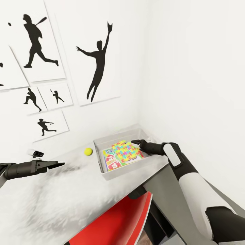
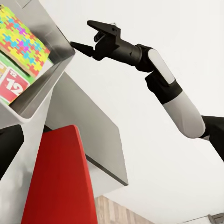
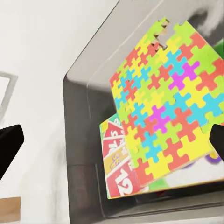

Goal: Put all the toys in the child's room - the three board games (two on the bed and one on the table), the two jigsaw puzzles on the table, and the tennis ball on the table - inside the toy box on the table in the child's room.

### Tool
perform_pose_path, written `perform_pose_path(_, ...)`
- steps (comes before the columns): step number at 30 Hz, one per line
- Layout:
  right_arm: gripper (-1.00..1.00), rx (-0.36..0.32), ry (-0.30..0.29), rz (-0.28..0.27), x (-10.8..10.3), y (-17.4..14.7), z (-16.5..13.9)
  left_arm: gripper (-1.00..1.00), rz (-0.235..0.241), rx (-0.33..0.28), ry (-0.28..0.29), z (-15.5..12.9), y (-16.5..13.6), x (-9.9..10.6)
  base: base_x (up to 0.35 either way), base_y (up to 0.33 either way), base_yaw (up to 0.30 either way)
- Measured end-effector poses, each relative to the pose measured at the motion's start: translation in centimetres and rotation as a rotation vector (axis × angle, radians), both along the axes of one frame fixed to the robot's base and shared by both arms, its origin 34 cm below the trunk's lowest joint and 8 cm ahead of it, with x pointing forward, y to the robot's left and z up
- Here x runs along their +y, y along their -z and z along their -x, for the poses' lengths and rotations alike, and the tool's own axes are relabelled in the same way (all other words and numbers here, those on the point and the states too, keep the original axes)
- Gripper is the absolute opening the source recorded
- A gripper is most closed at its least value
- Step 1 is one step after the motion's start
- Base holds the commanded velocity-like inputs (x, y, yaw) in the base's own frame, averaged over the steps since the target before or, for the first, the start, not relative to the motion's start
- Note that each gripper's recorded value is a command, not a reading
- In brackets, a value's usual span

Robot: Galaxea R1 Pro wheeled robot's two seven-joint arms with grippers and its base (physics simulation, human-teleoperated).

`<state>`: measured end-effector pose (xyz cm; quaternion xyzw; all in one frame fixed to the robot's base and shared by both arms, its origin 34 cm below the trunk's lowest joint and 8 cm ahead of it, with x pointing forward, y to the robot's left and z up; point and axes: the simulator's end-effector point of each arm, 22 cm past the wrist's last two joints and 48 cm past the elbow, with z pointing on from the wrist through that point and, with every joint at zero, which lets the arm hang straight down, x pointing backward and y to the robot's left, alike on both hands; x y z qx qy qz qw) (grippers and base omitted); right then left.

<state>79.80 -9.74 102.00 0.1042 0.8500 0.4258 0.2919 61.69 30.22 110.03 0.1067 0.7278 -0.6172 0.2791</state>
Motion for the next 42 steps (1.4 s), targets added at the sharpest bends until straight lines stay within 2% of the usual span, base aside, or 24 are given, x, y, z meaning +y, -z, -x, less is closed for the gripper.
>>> perform_pose_path(2, 1.0, -0.01, 0.001, -0.004, 0.0, -0.4, 0.0, 1.0, 0.0, -0.002, 0.0, 0.0, -0.1, 0.0, 0.0, 0.0, 0.0)
perform_pose_path(7, 1.0, -0.093, -0.007, -0.009, 0.4, -3.6, -0.2, 1.0, -0.001, -0.01, 0.0, 0.1, -0.5, 0.0, 0.0, 0.0, 0.048)
perform_pose_path(11, 1.0, -0.122, -0.017, 0.001, 1.0, -4.6, 0.0, 1.0, -0.001, -0.016, 0.0, 0.2, -0.8, 0.0, -0.046, 0.0, 0.129)
perform_pose_path(21, 1.0, -0.142, -0.024, 0.005, 1.7, -5.7, 0.2, 1.0, 0.0, -0.03, 0.001, 0.3, -1.5, 0.0, -0.116, 0.036, 0.131)
perform_pose_path(29, 1.0, -0.149, -0.021, 0.004, 1.6, -6.0, 0.1, 1.0, -0.001, -0.031, 0.0, 0.3, -1.6, 0.0, -0.019, 0.011, 0.01)
perform_pose_path(35, 1.0, -0.188, -0.023, -0.001, 1.5, -7.8, -0.1, 1.0, 0.0, -0.031, 0.0, 0.3, -1.6, 0.0, -0.02, 0.0, 0.0)
perform_pose_path(42, 1.0, -0.199, -0.026, -0.002, 1.6, -8.2, -0.1, 1.0, 0.0, -0.032, 0.0, 0.3, -1.6, 0.0, -0.005, 0.0, 0.0)
